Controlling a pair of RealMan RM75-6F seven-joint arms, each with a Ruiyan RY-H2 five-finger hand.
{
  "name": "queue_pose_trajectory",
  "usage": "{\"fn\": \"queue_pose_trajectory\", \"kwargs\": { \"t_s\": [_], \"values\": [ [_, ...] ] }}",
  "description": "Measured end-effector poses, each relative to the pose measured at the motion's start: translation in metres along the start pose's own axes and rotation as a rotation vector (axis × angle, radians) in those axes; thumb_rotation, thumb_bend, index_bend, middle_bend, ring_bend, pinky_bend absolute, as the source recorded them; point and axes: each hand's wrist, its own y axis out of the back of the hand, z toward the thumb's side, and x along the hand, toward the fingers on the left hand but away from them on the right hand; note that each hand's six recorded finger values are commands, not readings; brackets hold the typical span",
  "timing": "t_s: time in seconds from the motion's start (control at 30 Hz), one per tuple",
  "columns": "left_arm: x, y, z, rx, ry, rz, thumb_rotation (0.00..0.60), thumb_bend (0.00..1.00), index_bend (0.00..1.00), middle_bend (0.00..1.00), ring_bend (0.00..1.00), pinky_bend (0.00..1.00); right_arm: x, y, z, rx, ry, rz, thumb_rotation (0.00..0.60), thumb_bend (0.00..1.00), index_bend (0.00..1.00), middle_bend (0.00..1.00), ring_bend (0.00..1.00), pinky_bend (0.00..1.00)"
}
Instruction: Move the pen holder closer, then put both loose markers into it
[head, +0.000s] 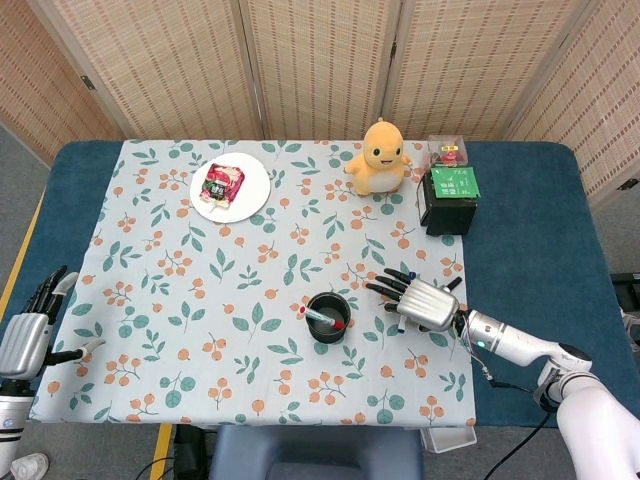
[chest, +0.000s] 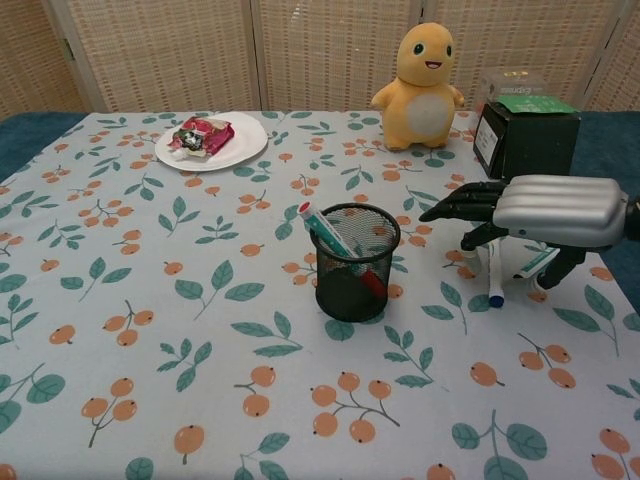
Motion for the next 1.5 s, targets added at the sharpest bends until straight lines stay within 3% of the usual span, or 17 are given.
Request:
{"fn": "queue_pose_trajectory", "kwargs": {
  "t_s": [0.5, 0.83, 1.1, 1.33, 1.5],
  "values": [
    [0.000, 0.002, -0.001, -0.007, 0.001, 0.008, 0.600, 0.05, 0.00, 0.00, 0.00, 0.20, -0.007, -0.008, 0.001, -0.007, -0.002, 0.028, 0.600, 0.31, 0.45, 0.00, 0.00, 0.00],
    [0.001, 0.003, -0.002, -0.006, -0.001, 0.013, 0.600, 0.05, 0.00, 0.00, 0.00, 0.20, -0.006, -0.009, 0.000, 0.017, -0.014, 0.016, 0.600, 0.28, 0.67, 0.04, 0.00, 0.00],
    [-0.001, 0.003, 0.001, -0.006, -0.010, 0.018, 0.600, 0.05, 0.00, 0.00, 0.00, 0.20, -0.003, -0.005, 0.002, 0.034, -0.012, -0.006, 0.600, 0.29, 0.75, 0.09, 0.00, 0.00],
    [0.000, 0.003, 0.002, -0.001, -0.013, 0.020, 0.600, 0.05, 0.00, 0.00, 0.00, 0.20, 0.007, 0.016, -0.003, 0.023, -0.018, -0.078, 0.600, 0.29, 0.75, 0.09, 0.00, 0.00],
    [0.000, 0.003, 0.002, 0.004, -0.011, 0.018, 0.600, 0.05, 0.00, 0.00, 0.00, 0.20, 0.018, 0.044, -0.005, -0.059, -0.024, -0.164, 0.600, 0.29, 0.75, 0.10, 0.00, 0.00]
  ]
}}
